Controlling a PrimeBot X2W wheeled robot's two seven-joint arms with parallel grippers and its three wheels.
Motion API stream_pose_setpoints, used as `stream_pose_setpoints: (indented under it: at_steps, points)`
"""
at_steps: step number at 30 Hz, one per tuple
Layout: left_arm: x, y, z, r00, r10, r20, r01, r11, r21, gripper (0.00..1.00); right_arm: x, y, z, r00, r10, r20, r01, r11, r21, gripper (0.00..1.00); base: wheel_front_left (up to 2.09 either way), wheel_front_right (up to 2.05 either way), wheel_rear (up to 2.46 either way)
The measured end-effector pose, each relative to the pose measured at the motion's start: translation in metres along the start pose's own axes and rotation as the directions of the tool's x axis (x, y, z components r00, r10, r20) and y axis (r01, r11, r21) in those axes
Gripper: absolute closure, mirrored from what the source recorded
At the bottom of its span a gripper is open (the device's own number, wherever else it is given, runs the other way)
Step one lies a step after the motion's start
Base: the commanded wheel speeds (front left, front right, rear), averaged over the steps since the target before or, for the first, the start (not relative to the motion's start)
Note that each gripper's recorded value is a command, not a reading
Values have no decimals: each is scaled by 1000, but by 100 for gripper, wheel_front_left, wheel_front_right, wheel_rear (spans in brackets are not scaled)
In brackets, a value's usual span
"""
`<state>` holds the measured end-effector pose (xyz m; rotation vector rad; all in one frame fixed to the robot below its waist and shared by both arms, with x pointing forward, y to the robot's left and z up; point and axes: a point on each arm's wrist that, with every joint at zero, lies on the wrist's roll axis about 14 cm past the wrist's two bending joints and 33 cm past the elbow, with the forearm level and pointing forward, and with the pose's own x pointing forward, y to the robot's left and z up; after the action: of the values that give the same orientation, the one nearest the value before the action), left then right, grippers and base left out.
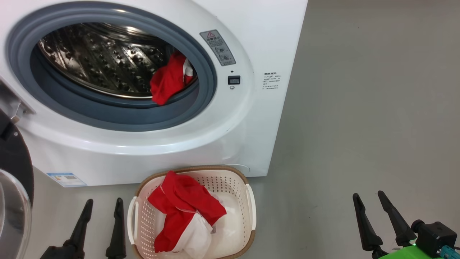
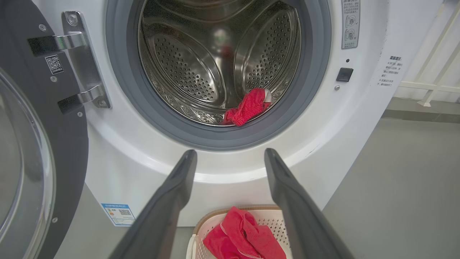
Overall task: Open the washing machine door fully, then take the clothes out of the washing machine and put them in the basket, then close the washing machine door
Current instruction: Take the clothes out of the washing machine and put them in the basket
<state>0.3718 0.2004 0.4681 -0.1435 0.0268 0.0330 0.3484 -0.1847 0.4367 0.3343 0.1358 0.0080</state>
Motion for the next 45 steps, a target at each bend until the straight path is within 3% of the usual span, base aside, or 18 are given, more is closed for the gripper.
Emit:
stream_pose_setpoints:
  at_steps: [15,29,45]
  points:
    - [17,-13,-10,999,-40,-26,40,999,-5,0,4,-2,-8,1000,-16,-23,16,1000,13,0,0,0,0]
    - [146,-69,0,975,-223,8,222,973,62,0,42,-5,-13,999,-40,-21,41,999,35,0,0,0,0]
    - [253,-91,-53,944,-295,-146,316,938,145,0,40,-53,-15,980,-195,-29,197,979,50,0,0,0,0]
